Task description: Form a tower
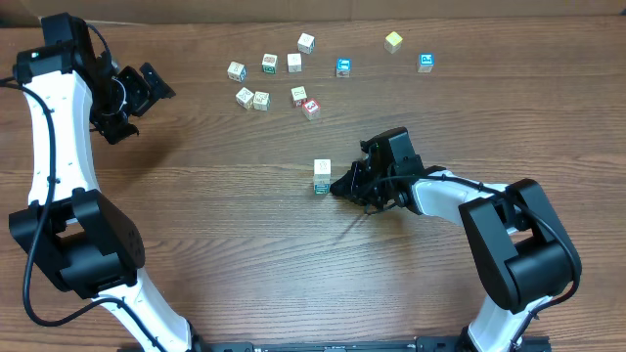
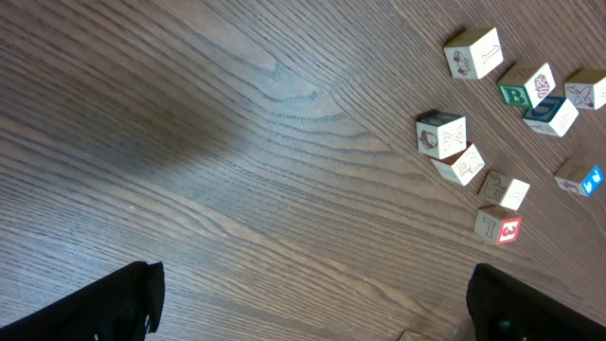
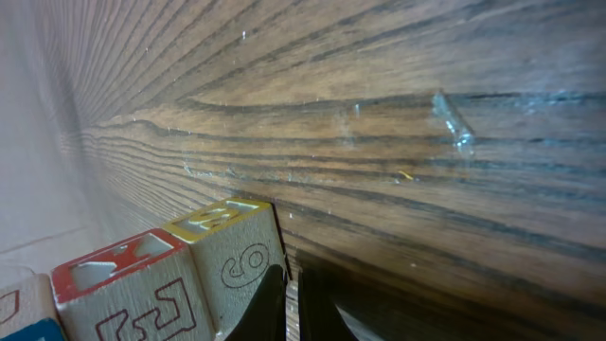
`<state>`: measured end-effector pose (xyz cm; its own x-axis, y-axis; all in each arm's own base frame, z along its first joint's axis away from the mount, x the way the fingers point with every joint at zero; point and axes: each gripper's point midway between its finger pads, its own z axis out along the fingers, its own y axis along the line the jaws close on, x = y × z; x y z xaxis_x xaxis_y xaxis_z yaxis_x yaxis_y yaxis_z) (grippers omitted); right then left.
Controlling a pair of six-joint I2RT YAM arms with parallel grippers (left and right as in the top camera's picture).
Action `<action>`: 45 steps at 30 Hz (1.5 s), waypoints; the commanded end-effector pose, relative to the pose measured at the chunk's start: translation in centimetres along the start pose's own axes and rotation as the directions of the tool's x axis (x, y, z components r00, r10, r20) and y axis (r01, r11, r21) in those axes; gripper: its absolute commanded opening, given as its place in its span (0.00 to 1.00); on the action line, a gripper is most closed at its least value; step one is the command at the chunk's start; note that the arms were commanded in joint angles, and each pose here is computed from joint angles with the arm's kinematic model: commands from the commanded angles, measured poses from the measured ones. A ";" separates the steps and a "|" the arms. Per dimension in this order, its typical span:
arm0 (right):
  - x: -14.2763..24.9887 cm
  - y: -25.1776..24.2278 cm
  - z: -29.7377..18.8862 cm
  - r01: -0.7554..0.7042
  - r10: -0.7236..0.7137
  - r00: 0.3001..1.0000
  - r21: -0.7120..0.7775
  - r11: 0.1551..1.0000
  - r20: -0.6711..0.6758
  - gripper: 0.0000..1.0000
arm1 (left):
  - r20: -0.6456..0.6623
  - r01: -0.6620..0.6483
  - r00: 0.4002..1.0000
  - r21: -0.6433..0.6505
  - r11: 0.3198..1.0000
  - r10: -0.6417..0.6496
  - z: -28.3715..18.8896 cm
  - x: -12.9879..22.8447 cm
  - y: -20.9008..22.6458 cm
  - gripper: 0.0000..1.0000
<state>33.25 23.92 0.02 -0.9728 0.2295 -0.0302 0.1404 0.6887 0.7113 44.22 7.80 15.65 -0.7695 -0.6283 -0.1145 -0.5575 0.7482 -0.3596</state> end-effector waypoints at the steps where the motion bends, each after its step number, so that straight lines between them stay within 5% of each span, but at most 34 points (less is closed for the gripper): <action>1: 0.7 -0.2 0.5 -0.002 0.002 1.000 0.000 1.000 -0.024 0.04 | 0.012 -0.029 1.000 0.015 0.999 0.029 -0.4 -0.1 -0.6 1.00; 45: 0.3 -0.6 0.5 -0.001 0.001 1.000 0.022 1.000 0.000 0.04 | 0.012 -0.029 1.000 0.015 0.999 0.029 -0.4 -0.1 -0.6 1.00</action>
<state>33.05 24.08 -0.02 -0.9742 0.2239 -0.0267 0.1391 0.6901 0.7102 44.22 7.80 15.65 -0.7695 -0.6283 -0.1145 -0.5575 0.7482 -0.3596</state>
